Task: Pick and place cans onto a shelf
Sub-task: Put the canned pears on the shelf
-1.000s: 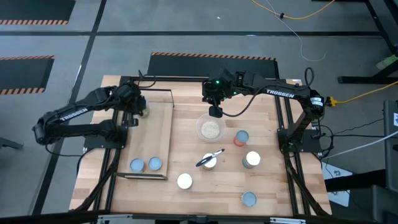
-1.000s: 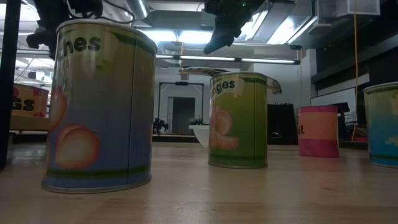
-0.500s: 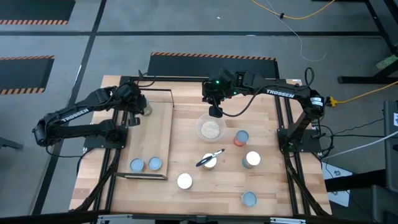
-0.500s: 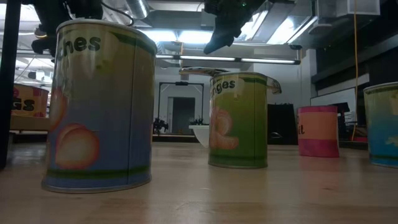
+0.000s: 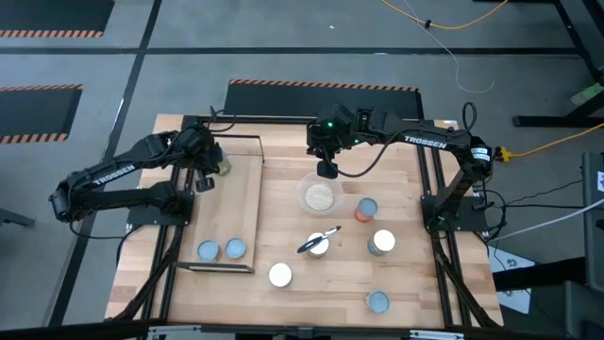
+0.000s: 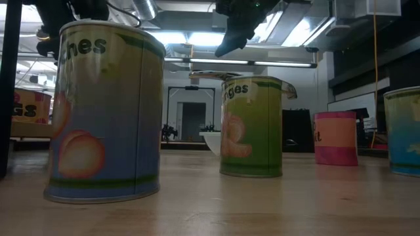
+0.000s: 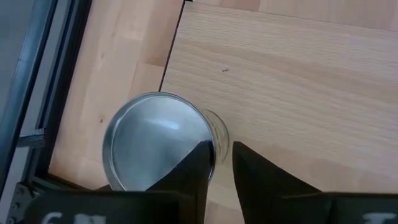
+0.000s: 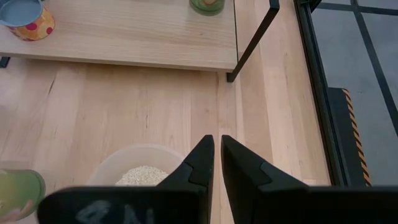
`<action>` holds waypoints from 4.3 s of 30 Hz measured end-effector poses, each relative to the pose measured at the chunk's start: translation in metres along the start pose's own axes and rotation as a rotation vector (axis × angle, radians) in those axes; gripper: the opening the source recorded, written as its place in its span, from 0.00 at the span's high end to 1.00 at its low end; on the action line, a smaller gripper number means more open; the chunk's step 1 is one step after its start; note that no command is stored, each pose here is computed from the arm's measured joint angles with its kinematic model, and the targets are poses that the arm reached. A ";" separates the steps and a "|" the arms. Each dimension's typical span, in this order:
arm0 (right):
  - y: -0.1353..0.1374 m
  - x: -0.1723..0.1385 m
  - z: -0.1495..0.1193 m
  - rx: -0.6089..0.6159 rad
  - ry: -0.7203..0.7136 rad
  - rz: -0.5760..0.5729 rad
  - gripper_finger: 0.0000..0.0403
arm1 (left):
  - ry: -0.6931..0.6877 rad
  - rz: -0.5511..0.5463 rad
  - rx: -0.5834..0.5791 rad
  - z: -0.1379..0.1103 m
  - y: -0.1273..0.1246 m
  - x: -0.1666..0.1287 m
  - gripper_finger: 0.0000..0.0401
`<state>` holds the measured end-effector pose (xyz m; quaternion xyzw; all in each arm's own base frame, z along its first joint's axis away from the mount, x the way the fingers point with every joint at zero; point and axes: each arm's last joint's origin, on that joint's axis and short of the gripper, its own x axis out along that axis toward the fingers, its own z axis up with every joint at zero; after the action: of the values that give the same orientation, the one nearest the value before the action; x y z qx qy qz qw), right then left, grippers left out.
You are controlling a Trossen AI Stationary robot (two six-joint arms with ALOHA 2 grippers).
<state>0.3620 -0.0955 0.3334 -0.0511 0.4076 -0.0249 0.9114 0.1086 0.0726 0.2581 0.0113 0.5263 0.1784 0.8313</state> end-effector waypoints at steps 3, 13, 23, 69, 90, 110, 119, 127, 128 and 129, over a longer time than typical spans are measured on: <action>0.000 0.000 0.000 0.000 0.000 0.000 0.91 | -0.011 0.005 -0.007 0.000 0.000 -0.001 0.84; 0.000 0.000 0.000 0.000 0.000 0.000 0.91 | -0.076 0.038 -0.065 -0.006 -0.001 -0.012 0.85; 0.000 0.000 0.000 0.004 0.000 0.000 0.91 | -0.179 0.053 -0.246 -0.005 0.000 -0.021 0.85; 0.000 0.000 0.000 0.007 0.000 0.000 0.91 | -0.108 0.100 -0.540 0.014 0.008 0.004 0.66; 0.000 0.000 0.000 0.007 0.000 0.000 0.91 | -0.032 0.123 -0.478 0.020 0.001 0.015 0.67; 0.000 0.000 0.000 0.007 0.000 0.000 0.91 | -0.017 0.108 -0.462 0.019 -0.002 0.015 0.91; 0.000 0.000 0.000 0.007 0.000 0.000 0.91 | 0.003 0.101 -0.459 0.014 -0.003 0.012 0.99; 0.000 0.000 0.000 0.007 0.000 0.000 0.91 | 0.005 0.066 -0.451 0.006 -0.006 0.003 0.99; 0.000 0.000 0.000 0.007 0.000 0.000 0.91 | 0.006 0.064 -0.451 0.005 -0.006 0.002 0.99; 0.000 0.000 0.000 0.007 0.000 0.000 0.91 | 0.006 0.065 -0.451 0.004 -0.007 0.001 0.99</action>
<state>0.3620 -0.0955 0.3335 -0.0479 0.4075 -0.0261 0.9116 0.1143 0.0675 0.2571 -0.1585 0.4747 0.3181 0.8052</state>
